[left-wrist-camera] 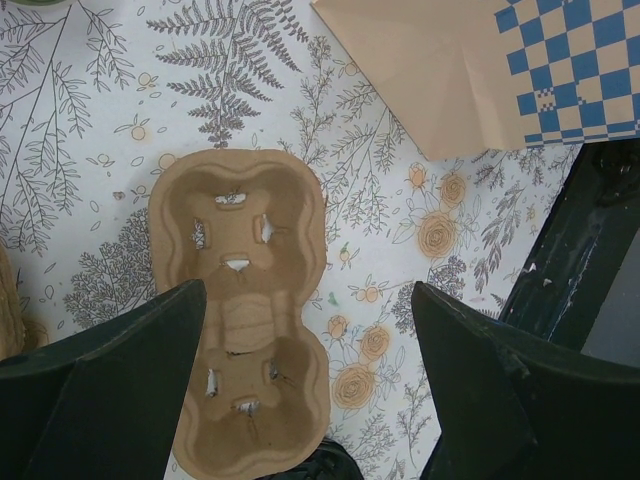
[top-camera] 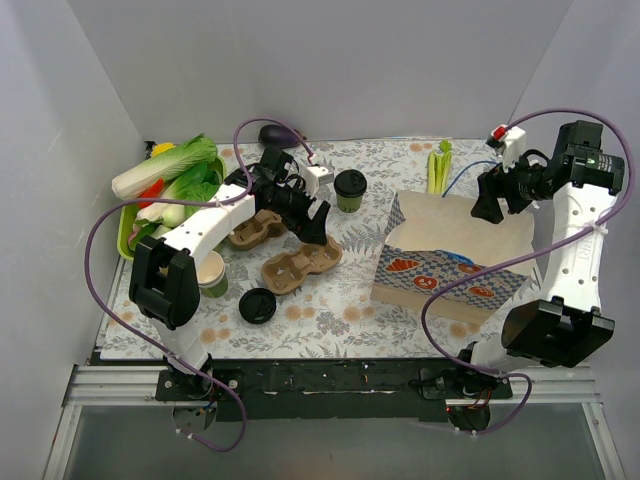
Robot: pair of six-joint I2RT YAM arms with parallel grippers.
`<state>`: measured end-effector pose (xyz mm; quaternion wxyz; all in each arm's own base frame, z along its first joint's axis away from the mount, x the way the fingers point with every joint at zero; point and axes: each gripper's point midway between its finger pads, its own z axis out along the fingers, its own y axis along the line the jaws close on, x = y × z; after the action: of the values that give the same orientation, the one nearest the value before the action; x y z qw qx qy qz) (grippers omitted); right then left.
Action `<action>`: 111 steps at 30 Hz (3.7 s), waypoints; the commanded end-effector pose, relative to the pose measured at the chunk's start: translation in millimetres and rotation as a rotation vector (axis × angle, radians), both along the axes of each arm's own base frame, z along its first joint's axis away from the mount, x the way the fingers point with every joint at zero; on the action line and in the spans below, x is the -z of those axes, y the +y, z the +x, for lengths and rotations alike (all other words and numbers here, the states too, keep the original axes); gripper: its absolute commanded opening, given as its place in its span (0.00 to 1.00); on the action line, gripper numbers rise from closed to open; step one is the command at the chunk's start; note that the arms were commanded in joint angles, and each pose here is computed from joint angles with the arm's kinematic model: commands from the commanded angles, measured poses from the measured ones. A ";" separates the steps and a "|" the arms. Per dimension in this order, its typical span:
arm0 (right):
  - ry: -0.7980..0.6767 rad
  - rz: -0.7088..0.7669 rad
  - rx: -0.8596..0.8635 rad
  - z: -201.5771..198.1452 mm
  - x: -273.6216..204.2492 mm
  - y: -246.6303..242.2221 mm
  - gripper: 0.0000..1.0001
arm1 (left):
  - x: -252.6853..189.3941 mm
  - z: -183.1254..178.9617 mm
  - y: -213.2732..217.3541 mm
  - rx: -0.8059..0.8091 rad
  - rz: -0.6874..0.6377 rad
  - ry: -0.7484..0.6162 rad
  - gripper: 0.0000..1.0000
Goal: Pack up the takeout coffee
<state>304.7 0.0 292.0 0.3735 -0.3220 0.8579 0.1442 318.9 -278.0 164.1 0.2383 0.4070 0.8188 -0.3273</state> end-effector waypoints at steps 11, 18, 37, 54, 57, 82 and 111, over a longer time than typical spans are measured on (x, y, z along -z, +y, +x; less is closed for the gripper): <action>-0.050 0.039 -0.169 10.3 7.2 13.3 0.42 | 28.7 -1.8 21.5 0.007 0.123 0.003 0.84; -0.038 0.083 -0.203 -13.4 17.7 27.5 0.06 | 45.5 -16.6 38.7 0.028 0.190 0.007 0.83; -0.061 0.145 -0.086 -43.9 2.4 44.1 0.01 | 81.4 -25.1 48.5 0.137 0.368 -0.053 0.60; -0.041 0.163 -0.057 -32.4 3.3 41.2 0.01 | 98.8 -16.7 38.3 0.086 0.386 -0.040 0.49; -0.042 0.163 -0.053 -31.2 2.9 40.8 0.01 | 101.2 -20.2 36.6 0.089 0.382 -0.028 0.48; -0.046 0.170 -0.030 -30.8 4.1 40.6 0.01 | 93.1 -33.6 38.6 0.059 0.385 -0.001 0.14; 0.027 0.314 -0.401 -68.0 -17.2 128.7 0.01 | -328.5 4.5 3.1 -0.033 -0.508 -0.651 0.00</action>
<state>245.6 112.0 299.5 0.3763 -0.4032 0.7694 0.3223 346.1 -253.4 464.7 0.5895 0.3604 0.6521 -0.3119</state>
